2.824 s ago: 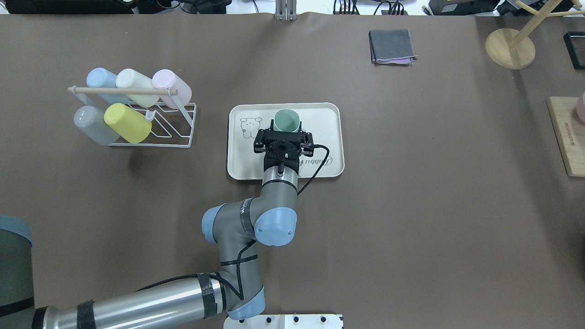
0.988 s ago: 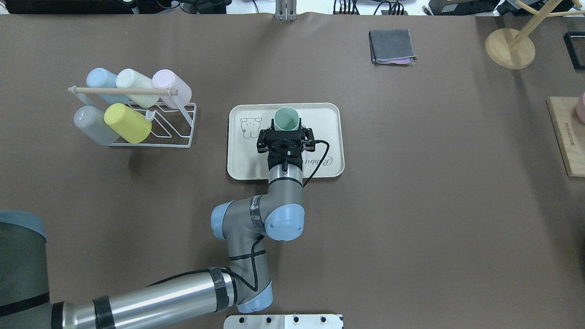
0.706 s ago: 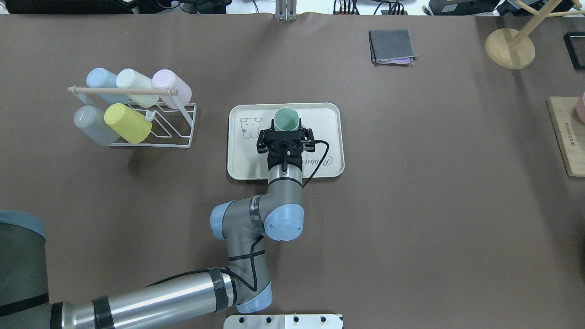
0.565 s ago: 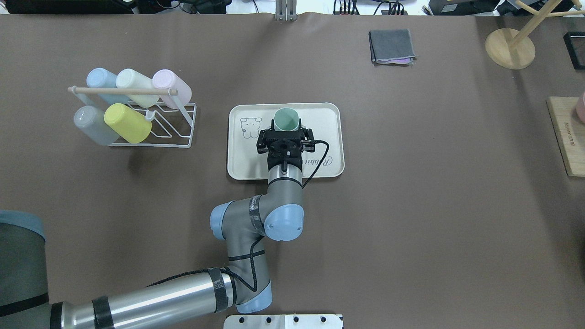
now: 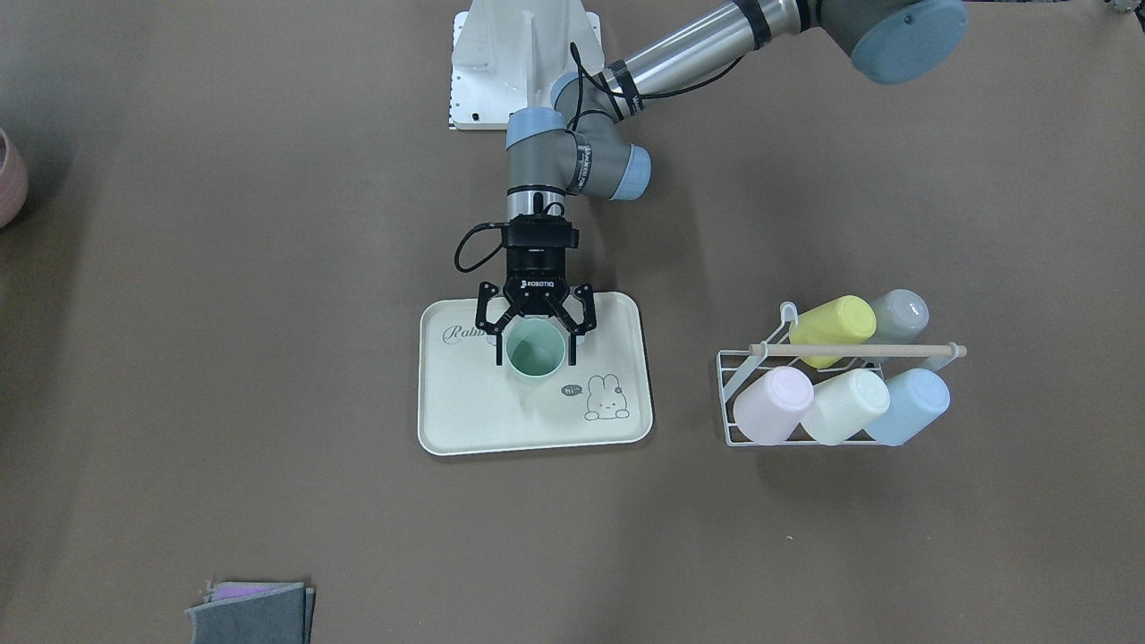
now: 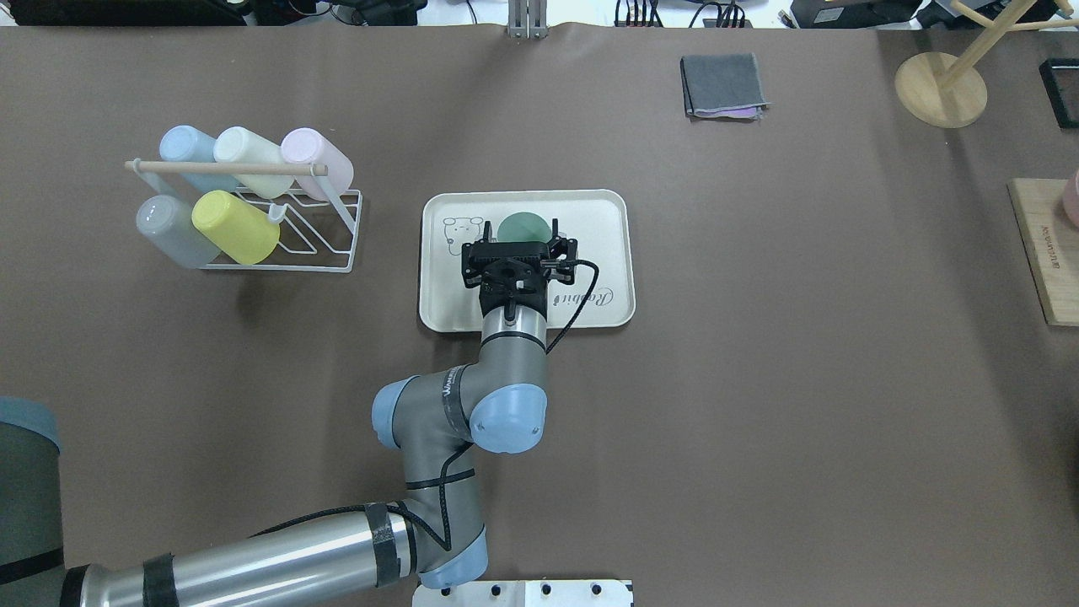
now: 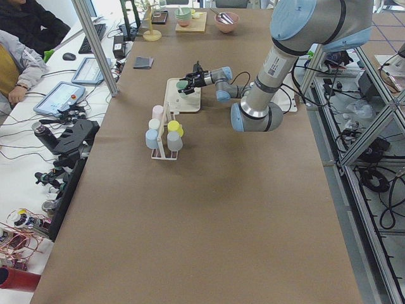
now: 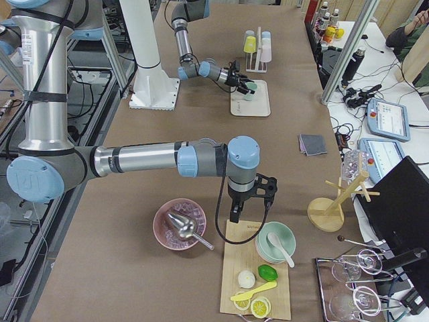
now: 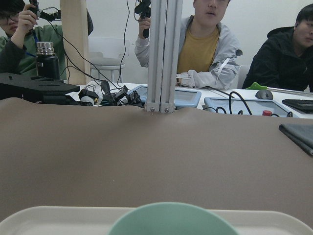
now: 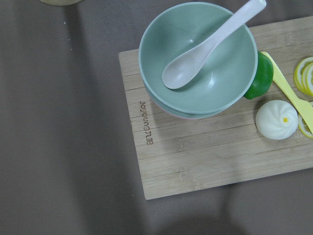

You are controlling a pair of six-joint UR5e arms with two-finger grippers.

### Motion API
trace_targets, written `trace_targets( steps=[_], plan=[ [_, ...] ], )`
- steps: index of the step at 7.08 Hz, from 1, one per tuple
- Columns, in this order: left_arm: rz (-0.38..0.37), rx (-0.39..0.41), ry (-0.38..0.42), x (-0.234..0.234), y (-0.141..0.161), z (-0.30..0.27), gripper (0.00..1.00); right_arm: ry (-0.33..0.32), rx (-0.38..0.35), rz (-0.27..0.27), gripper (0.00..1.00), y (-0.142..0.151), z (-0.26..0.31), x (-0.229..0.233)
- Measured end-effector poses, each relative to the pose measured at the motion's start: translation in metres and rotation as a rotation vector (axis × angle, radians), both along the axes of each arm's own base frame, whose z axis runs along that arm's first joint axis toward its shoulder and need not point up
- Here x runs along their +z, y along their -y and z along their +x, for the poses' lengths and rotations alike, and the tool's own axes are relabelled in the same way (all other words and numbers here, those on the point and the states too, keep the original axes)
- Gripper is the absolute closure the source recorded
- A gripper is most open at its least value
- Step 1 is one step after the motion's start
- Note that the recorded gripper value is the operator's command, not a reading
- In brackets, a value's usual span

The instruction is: Pick up and place green cup on tray

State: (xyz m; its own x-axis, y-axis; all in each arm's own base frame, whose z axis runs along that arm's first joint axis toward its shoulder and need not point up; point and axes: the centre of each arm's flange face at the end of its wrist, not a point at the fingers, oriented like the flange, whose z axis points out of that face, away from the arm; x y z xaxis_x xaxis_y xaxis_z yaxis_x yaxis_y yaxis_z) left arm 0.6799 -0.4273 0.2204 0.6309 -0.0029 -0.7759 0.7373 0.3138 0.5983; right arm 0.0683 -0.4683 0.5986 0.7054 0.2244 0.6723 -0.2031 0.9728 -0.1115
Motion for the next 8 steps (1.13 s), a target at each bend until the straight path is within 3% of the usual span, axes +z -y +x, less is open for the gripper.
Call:
trace_targets(
  steps=[3, 5, 7, 8],
  plan=[
    [0.027, 0.002, -0.010, -0.011, -0.012, -0.020, 0.01, 0.000, 0.000, -0.002, 0.00, 0.000, 0.000, 0.001],
    [0.075, 0.129, 0.030, -0.051, -0.007, -0.054, 0.01, 0.000, 0.000, 0.003, 0.00, 0.000, 0.000, -0.001],
    [0.147, 0.301, 0.132, -0.086, 0.039, -0.111, 0.01, 0.000, 0.000, 0.011, 0.00, 0.001, 0.000, -0.005],
    [0.117, 0.384, 0.198, -0.088, 0.077, -0.144, 0.02, -0.001, -0.002, 0.013, 0.00, 0.001, 0.000, -0.006]
  ],
)
